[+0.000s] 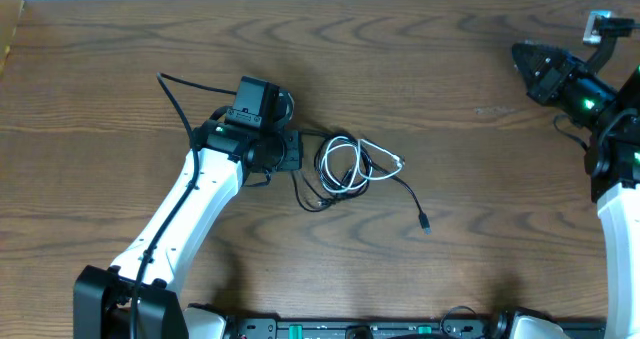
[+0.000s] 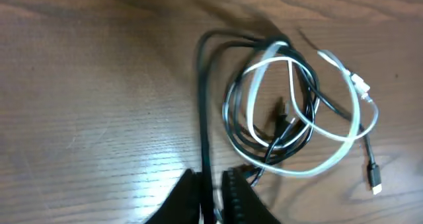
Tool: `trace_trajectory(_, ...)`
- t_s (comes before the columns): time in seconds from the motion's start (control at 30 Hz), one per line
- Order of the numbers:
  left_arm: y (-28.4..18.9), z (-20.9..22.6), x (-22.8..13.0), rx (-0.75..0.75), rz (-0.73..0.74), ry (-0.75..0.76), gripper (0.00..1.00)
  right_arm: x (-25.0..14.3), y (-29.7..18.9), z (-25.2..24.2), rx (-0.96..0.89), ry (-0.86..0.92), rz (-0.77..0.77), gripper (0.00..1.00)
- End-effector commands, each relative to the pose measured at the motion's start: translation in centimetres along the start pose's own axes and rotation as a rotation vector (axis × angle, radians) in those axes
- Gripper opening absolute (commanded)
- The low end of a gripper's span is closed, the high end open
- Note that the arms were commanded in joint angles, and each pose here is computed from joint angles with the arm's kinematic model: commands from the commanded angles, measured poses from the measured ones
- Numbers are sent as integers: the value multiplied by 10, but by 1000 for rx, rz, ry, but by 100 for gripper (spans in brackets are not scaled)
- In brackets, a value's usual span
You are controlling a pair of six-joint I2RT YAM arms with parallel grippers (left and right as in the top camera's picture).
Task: Untangle cables
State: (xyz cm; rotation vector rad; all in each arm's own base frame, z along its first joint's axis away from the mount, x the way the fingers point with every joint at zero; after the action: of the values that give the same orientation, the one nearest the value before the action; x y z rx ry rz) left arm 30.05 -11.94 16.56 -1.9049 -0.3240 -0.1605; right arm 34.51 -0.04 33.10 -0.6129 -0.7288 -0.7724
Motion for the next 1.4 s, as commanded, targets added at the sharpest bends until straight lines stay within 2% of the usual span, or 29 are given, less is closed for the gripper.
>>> trace_trajectory(0.0, 1, -3, 3, -32, -4, 63, 26, -5, 0, -1, -18, 3, 28, 1)
trace_trajectory(0.1, -5, -25, 4, -213, 11, 188, 42, -17, 2, -8, -64, -4, 80, 7)
trace_trajectory(0.13, -7, -29, 4, -241, 11, 204, 45, -19, 2, -9, -71, -3, 87, 9)
trace_trajectory(0.2, -14, -39, 9, -297, 1, 229, 49, -23, 2, -11, -85, -16, 107, 19)
trace_trajectory(0.37, -13, -42, 20, -286, -52, 250, 49, -27, 1, -14, -111, -19, 120, 25)
trace_trajectory(0.47, 5, -36, 25, -194, -67, 246, 49, -28, 1, -18, -138, -23, 126, 25)
trace_trajectory(0.73, 67, -26, 22, -130, 32, 229, 45, -35, 0, -21, -155, -30, 156, 27)
trace_trajectory(0.97, 86, -6, 25, 20, 27, 218, 41, -36, 0, -24, -175, -38, 162, 29)
trace_trajectory(1.07, 90, -2, 24, 43, 31, 215, 38, -38, 1, -26, -180, -31, 168, 29)
trace_trajectory(1.37, 113, 5, 26, 68, 35, 206, 38, -42, 4, -31, -185, -19, 188, 29)
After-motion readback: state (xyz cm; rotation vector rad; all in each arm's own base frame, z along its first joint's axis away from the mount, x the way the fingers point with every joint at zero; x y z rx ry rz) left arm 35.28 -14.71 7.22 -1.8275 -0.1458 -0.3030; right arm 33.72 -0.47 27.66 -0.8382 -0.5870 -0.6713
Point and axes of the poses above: each gripper's point midway between its finger pads, its own y axis out along the fingers, its own z axis along the line the jaws close on, x = y × z, the point moved 6 cm from there along -y, back along the fingers, and after that the axes turned 8 degrees about -y, right-handed, at the moved point
